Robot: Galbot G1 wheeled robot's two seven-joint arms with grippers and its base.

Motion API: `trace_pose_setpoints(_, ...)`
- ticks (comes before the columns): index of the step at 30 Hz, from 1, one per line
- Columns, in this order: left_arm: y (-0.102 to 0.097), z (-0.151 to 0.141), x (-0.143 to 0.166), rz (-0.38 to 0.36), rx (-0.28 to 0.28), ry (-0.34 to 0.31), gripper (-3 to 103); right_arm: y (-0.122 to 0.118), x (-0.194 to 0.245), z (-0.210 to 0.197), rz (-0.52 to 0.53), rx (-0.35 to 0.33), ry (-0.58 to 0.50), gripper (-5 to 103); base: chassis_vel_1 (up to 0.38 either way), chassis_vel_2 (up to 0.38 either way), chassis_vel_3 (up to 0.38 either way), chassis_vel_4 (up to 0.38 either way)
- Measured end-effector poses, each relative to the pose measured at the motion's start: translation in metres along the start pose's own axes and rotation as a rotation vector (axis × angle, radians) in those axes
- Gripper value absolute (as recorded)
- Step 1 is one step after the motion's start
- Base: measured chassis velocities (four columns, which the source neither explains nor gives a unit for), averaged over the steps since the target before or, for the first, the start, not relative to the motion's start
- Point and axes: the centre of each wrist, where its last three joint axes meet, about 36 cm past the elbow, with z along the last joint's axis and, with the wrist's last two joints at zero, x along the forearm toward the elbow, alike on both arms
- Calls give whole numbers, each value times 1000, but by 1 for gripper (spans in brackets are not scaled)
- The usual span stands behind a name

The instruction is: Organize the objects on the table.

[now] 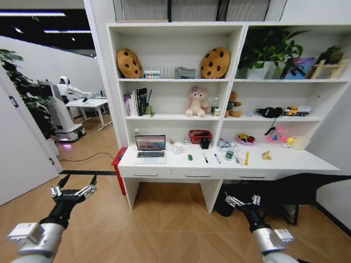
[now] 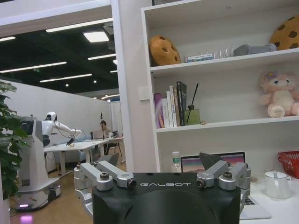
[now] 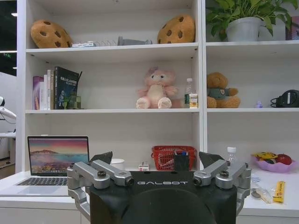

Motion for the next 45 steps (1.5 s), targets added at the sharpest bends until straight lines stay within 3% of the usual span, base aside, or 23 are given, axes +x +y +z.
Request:
trace_pose_setpoints(8,1,1,1,-15,1,-8,98,4,1,1,43,10,26,100,0,0,0,0)
trace_pose_setpoints(23,2,5,1,-35,-10,4,97,2,-4,5,29,13,3,100,-27,38,29,-34)
trace_pose_setpoints(45,1,4,4,-29,-32,5,97,9,-1,-15,-4,24,-83,100,-266,271,266,-268)
